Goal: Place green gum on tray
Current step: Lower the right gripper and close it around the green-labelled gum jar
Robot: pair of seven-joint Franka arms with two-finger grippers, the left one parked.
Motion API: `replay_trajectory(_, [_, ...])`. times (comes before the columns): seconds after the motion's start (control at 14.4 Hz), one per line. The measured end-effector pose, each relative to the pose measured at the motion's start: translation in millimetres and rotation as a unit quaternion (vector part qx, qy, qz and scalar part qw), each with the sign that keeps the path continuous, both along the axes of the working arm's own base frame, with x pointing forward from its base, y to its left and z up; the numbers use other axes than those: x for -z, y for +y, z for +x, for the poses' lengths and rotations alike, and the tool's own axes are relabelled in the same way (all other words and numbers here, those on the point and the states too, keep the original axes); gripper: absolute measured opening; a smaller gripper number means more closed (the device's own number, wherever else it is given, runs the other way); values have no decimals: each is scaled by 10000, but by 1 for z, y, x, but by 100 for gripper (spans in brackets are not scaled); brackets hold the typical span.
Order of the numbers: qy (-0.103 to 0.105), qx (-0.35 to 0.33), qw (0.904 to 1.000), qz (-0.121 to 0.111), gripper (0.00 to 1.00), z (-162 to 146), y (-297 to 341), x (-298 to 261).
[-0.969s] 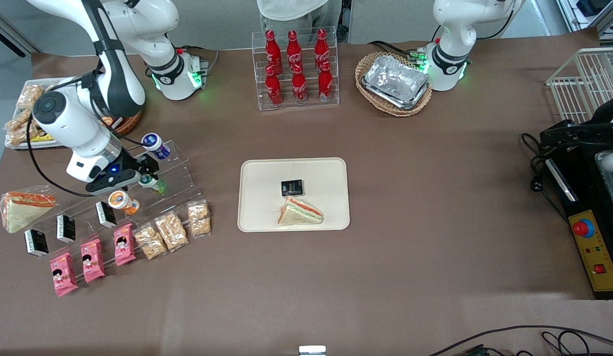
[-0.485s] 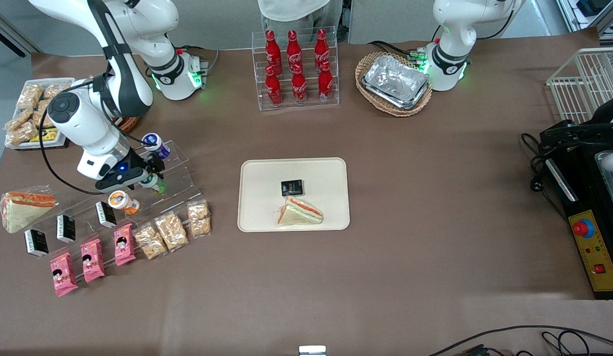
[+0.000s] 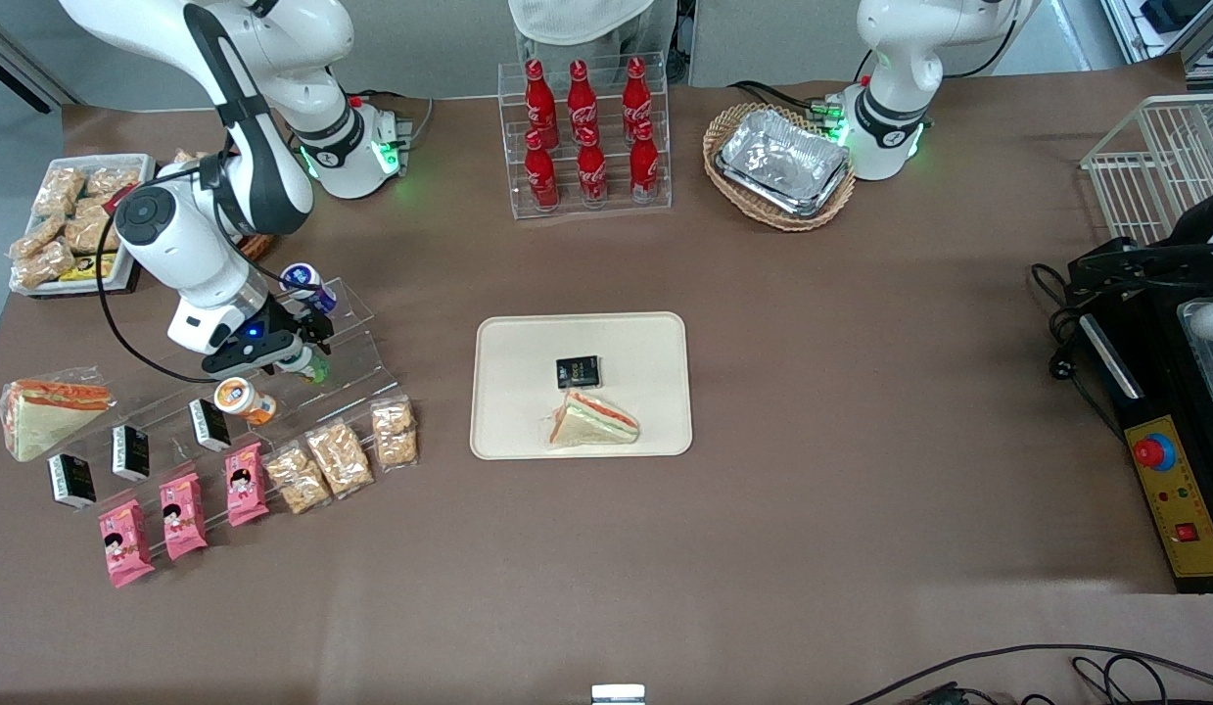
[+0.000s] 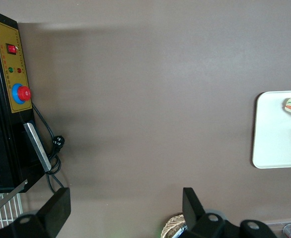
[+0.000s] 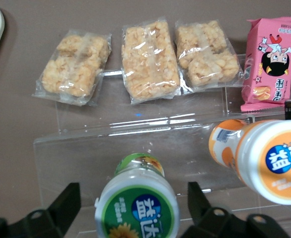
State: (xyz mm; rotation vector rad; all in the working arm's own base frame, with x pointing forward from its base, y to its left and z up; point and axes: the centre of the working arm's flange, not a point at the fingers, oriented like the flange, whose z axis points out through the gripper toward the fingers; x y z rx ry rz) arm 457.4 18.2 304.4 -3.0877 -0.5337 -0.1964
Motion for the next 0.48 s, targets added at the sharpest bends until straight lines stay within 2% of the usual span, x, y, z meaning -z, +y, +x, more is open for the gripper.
replay_trajectory(0.14, [4,1,10000,-1,93,-1,0,2])
replay_trajectory(0.35, [5,3,10000,0,62,-1,0,2])
replay_trajectory(0.42, [5,5,10000,0,57,-1,0,2])
replay_trajectory(0.48, [5,6,10000,0,57,-1,0,2])
